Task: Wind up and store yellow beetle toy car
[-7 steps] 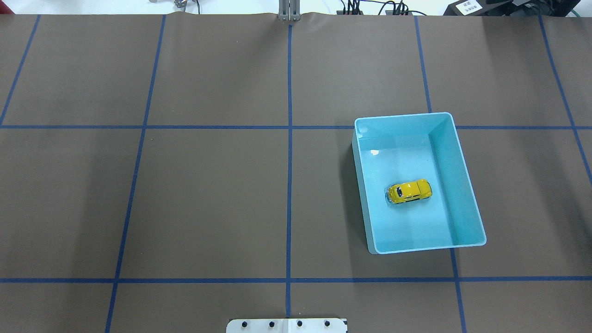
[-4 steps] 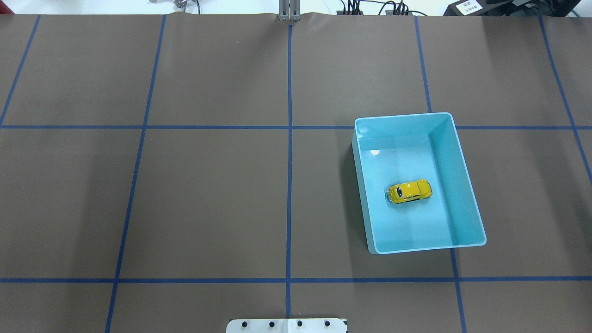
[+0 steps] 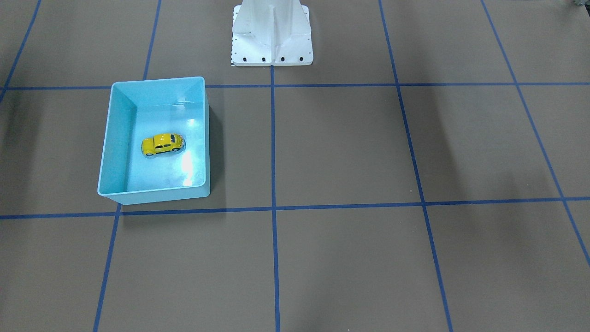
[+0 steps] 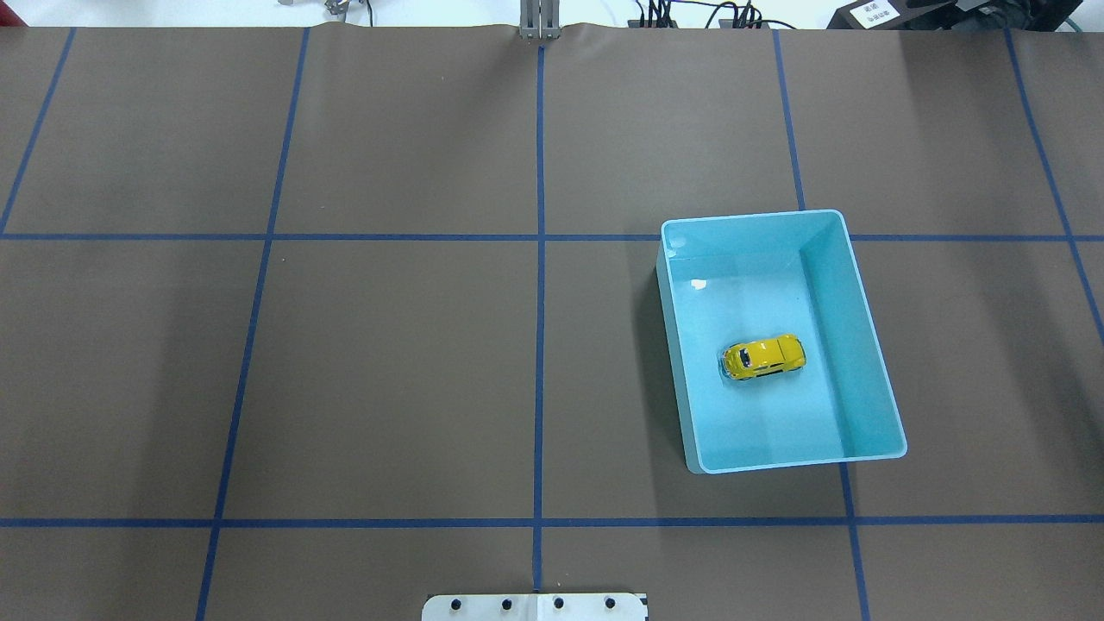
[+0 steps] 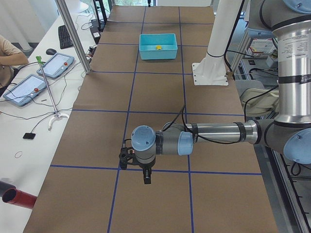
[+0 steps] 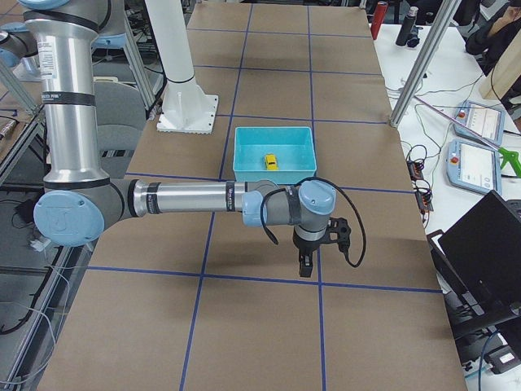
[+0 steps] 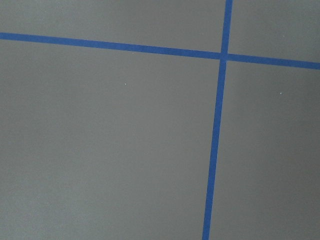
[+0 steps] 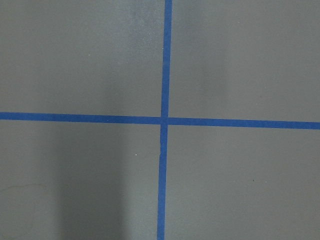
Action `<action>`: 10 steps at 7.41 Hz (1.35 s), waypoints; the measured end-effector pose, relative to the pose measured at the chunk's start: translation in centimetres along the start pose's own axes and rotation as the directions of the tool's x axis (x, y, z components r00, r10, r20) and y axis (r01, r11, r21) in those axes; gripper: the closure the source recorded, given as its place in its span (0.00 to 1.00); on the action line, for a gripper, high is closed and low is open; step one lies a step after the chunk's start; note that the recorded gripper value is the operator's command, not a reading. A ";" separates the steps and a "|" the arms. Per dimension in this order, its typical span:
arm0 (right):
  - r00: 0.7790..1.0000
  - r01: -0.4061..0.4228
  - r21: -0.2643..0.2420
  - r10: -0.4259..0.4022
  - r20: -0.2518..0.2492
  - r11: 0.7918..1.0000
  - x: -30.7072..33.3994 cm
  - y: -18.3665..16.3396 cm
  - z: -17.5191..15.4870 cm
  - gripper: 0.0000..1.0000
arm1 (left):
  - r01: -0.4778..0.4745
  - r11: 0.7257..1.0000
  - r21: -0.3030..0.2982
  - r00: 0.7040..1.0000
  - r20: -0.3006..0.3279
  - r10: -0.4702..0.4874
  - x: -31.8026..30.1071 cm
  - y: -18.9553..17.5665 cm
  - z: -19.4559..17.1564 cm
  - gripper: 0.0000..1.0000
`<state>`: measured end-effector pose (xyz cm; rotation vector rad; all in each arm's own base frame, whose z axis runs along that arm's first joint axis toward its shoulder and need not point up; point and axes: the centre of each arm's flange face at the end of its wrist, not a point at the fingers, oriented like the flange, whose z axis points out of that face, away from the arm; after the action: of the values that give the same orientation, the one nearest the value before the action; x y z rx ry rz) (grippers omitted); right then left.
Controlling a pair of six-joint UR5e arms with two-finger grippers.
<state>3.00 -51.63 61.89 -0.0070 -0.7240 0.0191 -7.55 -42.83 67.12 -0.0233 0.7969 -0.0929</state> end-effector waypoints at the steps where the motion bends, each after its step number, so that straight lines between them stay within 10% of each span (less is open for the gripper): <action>1: 1.000 -0.008 -0.008 0.008 -0.001 1.000 -0.1 0.0 -0.1 0.00 | 0.000 1.000 0.000 1.000 0.000 0.000 0.0 0.0 0.0 0.00; 10: 1.000 -0.023 -0.025 0.023 -0.003 0.999 0.6 -0.1 0.7 0.00 | -0.009 1.000 0.006 1.000 -0.001 0.009 0.4 -0.2 -0.3 0.00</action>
<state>3.03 -51.67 62.78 -0.0398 -0.7217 0.0322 -7.48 -43.06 66.68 -0.0141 0.7975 -0.0873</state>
